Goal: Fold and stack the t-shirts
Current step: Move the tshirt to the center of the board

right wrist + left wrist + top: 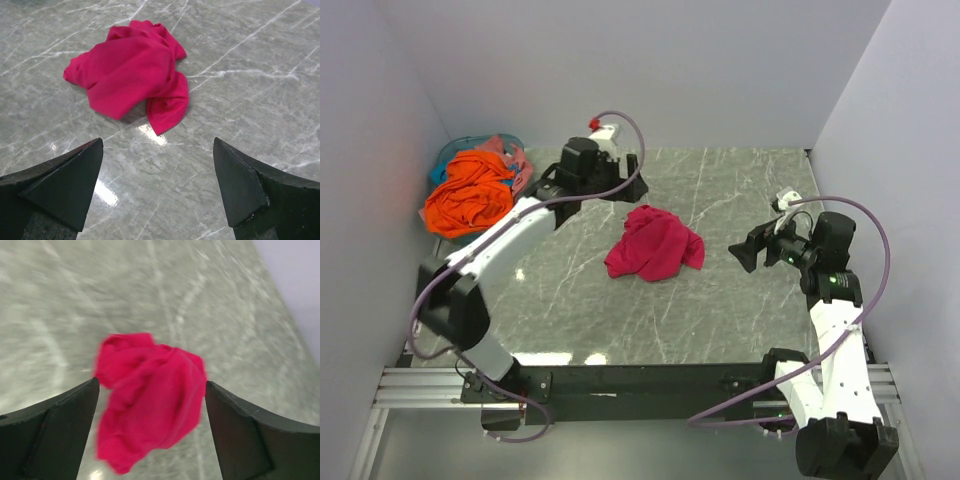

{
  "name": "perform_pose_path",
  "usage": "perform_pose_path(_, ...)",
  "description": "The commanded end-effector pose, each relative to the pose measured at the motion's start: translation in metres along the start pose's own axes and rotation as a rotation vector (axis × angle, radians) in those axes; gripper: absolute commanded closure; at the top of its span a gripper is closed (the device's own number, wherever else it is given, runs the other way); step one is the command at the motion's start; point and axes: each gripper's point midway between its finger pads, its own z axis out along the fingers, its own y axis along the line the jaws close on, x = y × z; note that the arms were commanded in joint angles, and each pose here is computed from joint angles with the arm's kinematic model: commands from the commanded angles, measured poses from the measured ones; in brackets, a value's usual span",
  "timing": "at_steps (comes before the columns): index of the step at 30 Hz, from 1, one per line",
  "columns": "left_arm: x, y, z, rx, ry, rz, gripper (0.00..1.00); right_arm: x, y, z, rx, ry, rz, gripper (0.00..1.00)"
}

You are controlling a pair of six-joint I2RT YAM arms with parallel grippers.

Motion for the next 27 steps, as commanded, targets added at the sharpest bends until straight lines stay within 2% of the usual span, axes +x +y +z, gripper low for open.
perform_pose_path(1,-0.049,0.018,-0.062,-0.187,-0.192,0.123,0.07,0.007,0.007,0.004,-0.059,0.014,-0.009,0.04)
perform_pose_path(2,-0.045,0.024,-0.068,-0.207,-0.19,0.137,0.02,0.009,0.008,0.004,-0.071,0.018,-0.025,0.04)
perform_pose_path(3,-0.047,0.022,-0.083,-0.209,-0.209,0.142,0.02,0.009,0.012,0.005,-0.099,0.016,-0.031,0.04)
perform_pose_path(4,-0.03,0.03,-0.085,-0.229,-0.175,0.14,0.02,0.012,0.015,0.006,-0.116,0.022,-0.029,0.04)
perform_pose_path(6,-0.018,0.036,-0.102,-0.246,-0.162,0.139,0.02,0.016,0.019,0.008,-0.144,0.03,-0.049,0.05)
perform_pose_path(7,0.002,0.044,-0.103,-0.259,-0.123,0.136,0.02,0.018,0.023,0.012,-0.165,0.036,-0.06,0.05)
perform_pose_path(9,0.016,0.04,-0.111,-0.217,-0.113,0.138,0.04,0.02,0.027,0.017,-0.18,0.05,-0.073,0.05)
perform_pose_path(13,0.076,0.035,-0.1,-0.095,0.033,0.122,0.09,0.017,0.036,0.038,-0.211,0.111,-0.103,0.07)
perform_pose_path(17,0.118,0.037,-0.075,-0.047,0.208,0.069,0.21,0.011,0.039,0.051,-0.259,0.151,-0.042,0.13)
perform_pose_path(19,0.125,0.035,-0.066,-0.035,0.264,0.033,0.26,0.019,0.038,0.056,-0.267,0.186,-0.021,0.17)
perform_pose_path(23,0.156,0.043,-0.037,-0.063,0.401,-0.047,0.39,0.037,0.031,0.058,-0.22,0.216,-0.004,0.18)
perform_pose_path(27,0.165,0.046,-0.021,-0.091,0.434,-0.067,0.41,0.041,0.036,0.057,-0.238,0.213,0.021,0.18)
